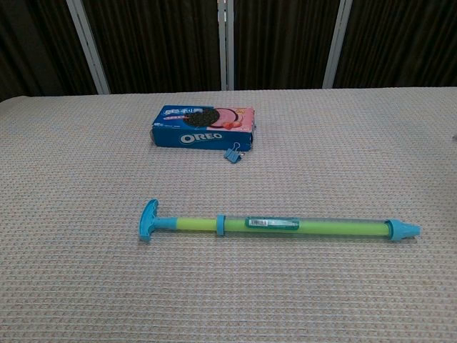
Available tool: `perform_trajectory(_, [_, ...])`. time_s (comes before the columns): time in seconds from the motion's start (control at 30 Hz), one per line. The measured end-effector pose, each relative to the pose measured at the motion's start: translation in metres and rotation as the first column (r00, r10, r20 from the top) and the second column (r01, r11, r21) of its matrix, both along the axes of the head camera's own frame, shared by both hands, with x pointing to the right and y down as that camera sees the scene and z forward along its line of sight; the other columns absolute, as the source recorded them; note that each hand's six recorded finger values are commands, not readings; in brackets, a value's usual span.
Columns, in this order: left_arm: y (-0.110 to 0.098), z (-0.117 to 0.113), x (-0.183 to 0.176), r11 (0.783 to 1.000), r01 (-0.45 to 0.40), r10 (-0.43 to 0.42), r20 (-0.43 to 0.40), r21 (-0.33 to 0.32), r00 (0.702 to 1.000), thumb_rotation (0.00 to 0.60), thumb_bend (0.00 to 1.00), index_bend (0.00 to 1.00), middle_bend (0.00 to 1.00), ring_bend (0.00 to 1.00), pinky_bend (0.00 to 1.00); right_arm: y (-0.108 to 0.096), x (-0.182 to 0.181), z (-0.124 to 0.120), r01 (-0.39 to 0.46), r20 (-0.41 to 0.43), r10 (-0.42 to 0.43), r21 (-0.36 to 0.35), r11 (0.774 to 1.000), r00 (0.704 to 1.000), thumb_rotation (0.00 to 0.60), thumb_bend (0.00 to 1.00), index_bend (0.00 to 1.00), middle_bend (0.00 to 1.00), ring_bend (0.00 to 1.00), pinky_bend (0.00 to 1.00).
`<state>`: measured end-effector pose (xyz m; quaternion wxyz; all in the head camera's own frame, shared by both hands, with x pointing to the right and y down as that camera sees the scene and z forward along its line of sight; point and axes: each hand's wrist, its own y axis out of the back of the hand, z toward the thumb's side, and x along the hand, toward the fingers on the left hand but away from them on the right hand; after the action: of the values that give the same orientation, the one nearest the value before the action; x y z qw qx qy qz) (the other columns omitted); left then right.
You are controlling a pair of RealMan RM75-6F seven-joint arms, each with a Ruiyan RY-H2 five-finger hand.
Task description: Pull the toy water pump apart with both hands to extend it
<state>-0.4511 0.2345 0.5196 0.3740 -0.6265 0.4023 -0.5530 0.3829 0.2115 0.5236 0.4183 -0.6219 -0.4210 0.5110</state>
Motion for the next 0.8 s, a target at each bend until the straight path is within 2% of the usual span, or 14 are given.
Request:
perform_trajectory(0.23, [-0.001,0.002,-0.001,1.0,0.005,-0.005,0.002,-0.004,1.0,0.6,0.0,0.0,0.0,0.0,0.0,0.002,-0.001,0.002,0.006,-0.003,-0.006,-0.009,1.0,1.0,0.6,0.0,0.0,0.01,0.0,0.0])
perform_trajectory(0.27, [-0.001,0.002,-0.001,1.0,0.006,-0.006,0.002,-0.004,1.0,0.6,0.0,0.0,0.0,0.0,0.0,0.002,-0.001,0.003,0.008,-0.005,-0.008,-0.014,1.0,1.0,0.6,0.0,0.0,0.06,0.04,0.0])
perform_trajectory(0.3, [-0.001,0.002,-0.001,1.0,0.006,-0.006,0.001,-0.004,1.0,0.6,0.0,0.0,0.0,0.0,0.0,0.003,-0.001,0.004,0.009,-0.007,-0.009,-0.019,1.0,1.0,0.6,0.0,0.0,0.21,0.19,0.0])
perform_trajectory(0.33, [-0.001,0.002,-0.001,1.0,0.006,-0.006,0.001,-0.005,1.0,0.6,0.0,0.0,0.0,0.0,0.0,0.003,-0.001,0.006,0.01,-0.01,-0.01,-0.025,1.0,1.0,0.6,0.0,0.0,0.41,0.39,0.1])
perform_trajectory(0.37, [-0.002,0.002,0.0,1.0,0.005,-0.005,0.001,-0.005,1.0,0.6,0.0,0.0,0.0,0.0,0.0,0.004,-0.001,0.008,0.013,-0.015,-0.013,-0.034,0.999,1.0,0.6,0.0,0.0,0.54,0.55,0.24])
perform_trajectory(0.4, [-0.002,0.002,0.0,1.0,0.003,-0.003,0.001,-0.005,1.0,0.6,0.0,0.0,0.0,0.0,0.0,0.004,-0.002,0.01,0.017,-0.019,-0.018,-0.041,0.999,1.0,0.6,0.0,0.0,0.7,0.73,0.52])
perform_trajectory(0.43, [-0.002,0.002,0.001,1.0,0.001,-0.001,0.003,-0.004,1.0,0.6,0.0,0.0,0.0,0.0,0.0,0.004,-0.003,0.012,0.022,-0.022,-0.023,-0.049,0.999,0.999,0.6,0.0,0.0,0.8,0.85,0.8])
perform_trajectory(0.47, [-0.002,0.002,0.001,1.0,-0.001,0.001,0.005,-0.003,1.0,0.6,0.0,0.0,0.0,0.0,0.0,0.004,-0.004,0.016,0.031,-0.026,-0.032,-0.061,0.998,0.999,0.6,0.0,0.0,0.85,0.9,0.92])
perform_trajectory(0.5, [-0.003,0.003,0.001,1.0,-0.002,0.003,0.008,-0.002,1.0,0.6,0.0,0.0,0.0,0.0,0.0,0.003,-0.005,0.019,0.04,-0.03,-0.043,-0.072,0.997,0.999,0.6,0.0,0.0,0.9,0.95,0.99])
perform_trajectory(0.63, [-0.005,0.009,0.002,1.0,-0.003,0.003,0.024,-0.016,1.0,0.6,0.0,0.0,0.0,0.0,0.0,-0.004,-0.014,0.041,0.088,-0.043,-0.095,-0.138,0.986,0.995,0.6,0.0,0.01,0.99,1.0,1.0])
perform_trajectory(0.73, [-0.007,0.014,0.001,1.0,0.003,-0.002,0.039,-0.024,0.999,0.6,0.0,0.0,0.0,0.0,0.0,-0.009,-0.025,0.062,0.124,-0.026,-0.133,-0.221,0.967,0.991,0.6,0.0,0.06,1.0,1.0,1.0])
perform_trajectory(0.8, [-0.009,0.017,0.0,0.999,0.008,-0.007,0.049,-0.031,0.999,0.6,0.0,0.0,0.0,0.0,0.0,-0.012,-0.036,0.079,0.15,-0.001,-0.157,-0.292,0.945,0.988,0.6,0.0,0.1,1.0,1.0,1.0])
